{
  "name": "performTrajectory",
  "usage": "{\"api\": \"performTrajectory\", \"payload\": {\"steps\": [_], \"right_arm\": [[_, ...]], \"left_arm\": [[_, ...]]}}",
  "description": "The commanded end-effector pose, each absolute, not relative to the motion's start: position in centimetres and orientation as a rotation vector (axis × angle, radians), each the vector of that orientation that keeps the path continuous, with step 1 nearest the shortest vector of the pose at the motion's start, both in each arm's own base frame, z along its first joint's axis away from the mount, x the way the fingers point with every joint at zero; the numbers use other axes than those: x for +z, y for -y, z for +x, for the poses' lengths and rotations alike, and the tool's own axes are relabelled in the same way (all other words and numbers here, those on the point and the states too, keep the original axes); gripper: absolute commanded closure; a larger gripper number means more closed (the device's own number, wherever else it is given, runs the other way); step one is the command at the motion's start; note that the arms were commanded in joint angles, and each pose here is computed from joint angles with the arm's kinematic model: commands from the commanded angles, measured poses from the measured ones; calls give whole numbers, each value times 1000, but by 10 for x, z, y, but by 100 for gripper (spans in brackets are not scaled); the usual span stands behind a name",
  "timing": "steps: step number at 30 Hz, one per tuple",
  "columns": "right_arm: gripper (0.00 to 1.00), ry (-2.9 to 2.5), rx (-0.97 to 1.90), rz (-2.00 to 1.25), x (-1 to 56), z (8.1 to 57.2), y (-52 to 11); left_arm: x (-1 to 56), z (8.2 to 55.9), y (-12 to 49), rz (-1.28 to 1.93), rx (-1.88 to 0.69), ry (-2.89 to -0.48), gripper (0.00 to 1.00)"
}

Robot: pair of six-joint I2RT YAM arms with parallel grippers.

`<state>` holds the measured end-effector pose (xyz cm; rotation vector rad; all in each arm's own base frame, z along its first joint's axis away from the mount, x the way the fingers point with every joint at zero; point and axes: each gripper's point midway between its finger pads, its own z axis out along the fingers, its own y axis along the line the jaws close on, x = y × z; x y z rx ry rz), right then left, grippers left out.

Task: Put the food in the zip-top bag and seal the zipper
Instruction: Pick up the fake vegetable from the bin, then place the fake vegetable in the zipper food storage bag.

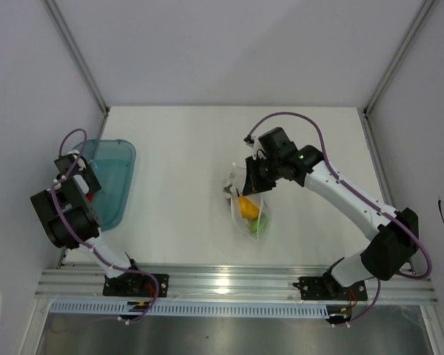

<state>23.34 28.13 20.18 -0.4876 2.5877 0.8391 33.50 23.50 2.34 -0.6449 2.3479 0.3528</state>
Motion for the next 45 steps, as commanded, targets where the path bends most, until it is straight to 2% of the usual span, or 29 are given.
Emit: {"api": "performTrajectory", "payload": {"steps": [1, 6, 8, 11, 12, 16, 18, 19, 21, 22, 26, 27, 29, 30, 33, 36, 45], "right_arm": [[100, -2549, 855, -478, 213, 234, -284], [100, -2540, 854, -476, 217, 233, -286], [100, -2540, 851, -473, 218, 232, -287], [100, -2537, 849, -467, 219, 231, -289], [100, -2534, 848, -466, 220, 231, -289], [100, -2526, 811, -448, 221, 237, -287], [100, -2522, 783, -444, 223, 240, -285], [100, -2529, 748, -430, 219, 245, -282], [100, -2525, 723, -418, 221, 250, -280], [100, -2532, 707, -408, 218, 253, -279], [100, -2539, 646, -360, 216, 262, -275], [100, -2534, 642, -351, 219, 265, -275], [100, -2541, 626, -327, 217, 269, -276], [100, -2533, 621, -316, 220, 272, -276], [100, -2548, 609, -300, 216, 277, -279], [100, -2551, 611, -285, 216, 279, -281], [100, -2539, 615, -263, 222, 274, -282]], "left_arm": [[8, 318, -231, -710, 356, -2423, 51], [19, 316, -234, -749, 387, -2403, 77], [31, 319, -237, -761, 411, -2377, 80], [66, 328, -237, -876, 402, -2268, 97], [86, 333, -234, -877, 383, -2219, 99], [165, 354, -209, -878, 238, -2009, 100], [196, 367, -172, -796, 32, -1944, 99], [230, 369, -152, -782, -81, -1845, 99], [255, 373, -88, -615, -359, -1807, 100], [283, 368, -62, -546, -440, -1742, 99], [329, 339, 69, -149, -775, -1672, 99], [334, 321, 115, -9, -914, -1656, 99], [358, 288, 161, 120, -1106, -1542, 100], [354, 265, 193, 162, -1243, -1549, 99], [363, 219, 239, 301, -1421, -1463, 100], [351, 192, 270, 395, -1484, -1491, 99], [295, 188, 313, 300, -1630, -1770, 100]]}}
